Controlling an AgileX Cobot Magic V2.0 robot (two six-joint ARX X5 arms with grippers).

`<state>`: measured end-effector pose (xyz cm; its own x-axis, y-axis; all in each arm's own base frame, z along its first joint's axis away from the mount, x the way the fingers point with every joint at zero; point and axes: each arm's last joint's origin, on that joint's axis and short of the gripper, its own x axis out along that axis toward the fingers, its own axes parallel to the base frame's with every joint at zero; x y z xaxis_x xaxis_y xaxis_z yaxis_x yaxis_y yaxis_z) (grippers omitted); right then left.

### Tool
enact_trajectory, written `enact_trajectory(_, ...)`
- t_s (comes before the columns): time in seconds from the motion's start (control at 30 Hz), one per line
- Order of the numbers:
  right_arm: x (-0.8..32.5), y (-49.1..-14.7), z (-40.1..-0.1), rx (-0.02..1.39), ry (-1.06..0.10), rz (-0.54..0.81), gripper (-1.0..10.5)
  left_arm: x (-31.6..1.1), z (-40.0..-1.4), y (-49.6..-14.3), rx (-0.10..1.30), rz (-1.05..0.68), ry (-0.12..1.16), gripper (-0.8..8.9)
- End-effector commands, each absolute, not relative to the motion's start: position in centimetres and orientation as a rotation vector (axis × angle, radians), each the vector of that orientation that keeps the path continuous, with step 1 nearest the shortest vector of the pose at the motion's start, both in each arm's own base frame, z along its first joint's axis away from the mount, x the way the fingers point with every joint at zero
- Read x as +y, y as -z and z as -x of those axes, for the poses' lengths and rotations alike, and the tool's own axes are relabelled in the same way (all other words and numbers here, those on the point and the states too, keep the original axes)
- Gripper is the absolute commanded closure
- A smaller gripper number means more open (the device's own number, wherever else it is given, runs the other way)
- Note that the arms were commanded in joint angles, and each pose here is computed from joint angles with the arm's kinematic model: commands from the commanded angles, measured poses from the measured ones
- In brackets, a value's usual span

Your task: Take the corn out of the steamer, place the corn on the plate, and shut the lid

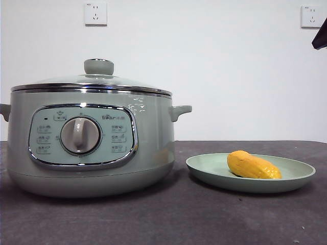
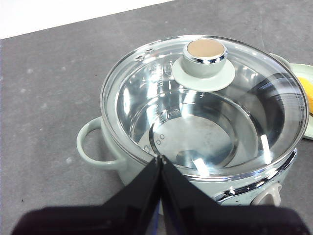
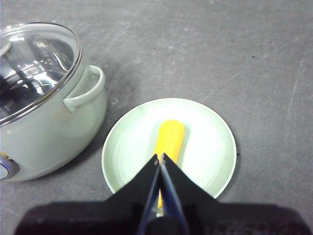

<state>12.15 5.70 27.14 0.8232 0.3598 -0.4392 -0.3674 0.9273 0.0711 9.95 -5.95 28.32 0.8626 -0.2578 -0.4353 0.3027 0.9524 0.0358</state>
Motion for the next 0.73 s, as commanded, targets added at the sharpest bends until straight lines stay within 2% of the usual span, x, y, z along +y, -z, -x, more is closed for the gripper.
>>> enact_trajectory(0.03,5.7,-26.9,-12.2,0.468,-0.382,0.009,9.4,-6.0,-10.0,-28.3,0.44,-0.105,0.296,8.17)
enact_trajectory(0.13,5.7,-26.9,-12.2,0.468,-0.381,0.008,9.4,-5.8,-9.7,-28.3,0.42,-0.233,0.319,8.17)
enact_trajectory(0.2,5.7,-26.9,-12.2,0.468,-0.381,0.008,9.4,-5.0,-8.9,-28.6,0.383,-0.254,0.291,8.17)
enact_trajectory(0.43,5.7,-26.9,-12.2,0.468,-0.382,0.009,9.4,-1.7,-5.2,-29.2,0.15,-0.145,0.182,8.17)
enact_trajectory(0.6,5.7,-26.9,-12.2,0.468,-0.382,0.009,9.4,-0.7,-4.7,-27.1,0.007,-0.082,0.034,8.17)
enact_trajectory(0.73,5.7,-26.9,-12.2,0.468,-0.382,0.008,9.4,-0.8,-6.3,-24.0,0.022,-0.084,0.006,8.17)
